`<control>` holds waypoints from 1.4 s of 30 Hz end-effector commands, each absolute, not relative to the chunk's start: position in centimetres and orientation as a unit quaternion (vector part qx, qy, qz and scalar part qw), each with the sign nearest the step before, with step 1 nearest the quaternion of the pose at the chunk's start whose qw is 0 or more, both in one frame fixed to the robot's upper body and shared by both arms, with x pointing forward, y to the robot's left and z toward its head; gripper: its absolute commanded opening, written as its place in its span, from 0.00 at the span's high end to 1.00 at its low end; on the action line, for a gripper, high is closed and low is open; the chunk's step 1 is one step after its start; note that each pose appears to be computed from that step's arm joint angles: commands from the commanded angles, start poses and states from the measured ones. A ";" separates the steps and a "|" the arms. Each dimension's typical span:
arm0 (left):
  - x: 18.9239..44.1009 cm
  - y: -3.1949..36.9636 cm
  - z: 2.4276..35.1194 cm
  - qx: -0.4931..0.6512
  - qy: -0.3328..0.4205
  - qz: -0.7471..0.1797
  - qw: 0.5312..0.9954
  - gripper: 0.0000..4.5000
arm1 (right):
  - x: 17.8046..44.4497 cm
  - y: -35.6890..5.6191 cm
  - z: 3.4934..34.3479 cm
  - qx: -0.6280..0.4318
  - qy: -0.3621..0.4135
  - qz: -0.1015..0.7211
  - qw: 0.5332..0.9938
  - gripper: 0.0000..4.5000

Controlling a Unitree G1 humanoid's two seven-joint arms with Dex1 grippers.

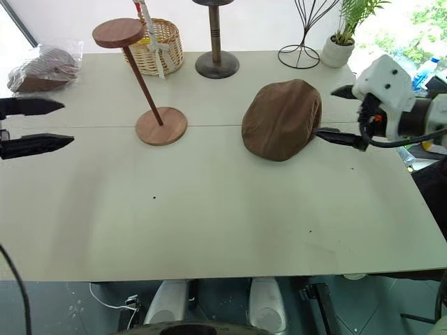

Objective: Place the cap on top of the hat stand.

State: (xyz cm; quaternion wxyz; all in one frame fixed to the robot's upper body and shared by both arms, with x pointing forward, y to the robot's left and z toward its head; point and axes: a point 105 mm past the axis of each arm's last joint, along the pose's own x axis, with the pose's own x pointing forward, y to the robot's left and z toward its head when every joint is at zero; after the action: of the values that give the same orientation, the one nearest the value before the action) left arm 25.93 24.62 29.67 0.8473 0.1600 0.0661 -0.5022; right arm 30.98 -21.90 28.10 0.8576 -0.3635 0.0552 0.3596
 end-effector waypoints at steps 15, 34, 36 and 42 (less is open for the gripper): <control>25.4 19.5 27.3 0.210 0.132 -0.633 0.734 0.01 | 31.8 -12.5 18.5 -0.456 0.051 0.276 0.844 0.00; 26.3 18.6 28.1 0.207 0.113 -0.635 0.736 0.01 | 37.2 -14.0 12.9 -0.549 0.072 0.144 0.820 0.00; 26.3 18.6 28.3 0.206 0.110 -0.633 0.738 0.01 | 37.7 -14.5 12.5 -0.577 0.069 0.130 0.804 0.00; 26.4 18.7 28.4 0.208 0.108 -0.627 0.743 0.01 | 39.0 -15.5 11.1 -0.618 0.072 0.102 0.776 0.00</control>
State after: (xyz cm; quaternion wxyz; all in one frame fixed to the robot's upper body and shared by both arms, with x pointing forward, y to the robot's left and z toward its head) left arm 26.52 18.71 27.25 0.7388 0.1964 0.1250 -0.6324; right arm 38.66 -14.18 12.32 0.7864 -0.6053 0.0456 0.1148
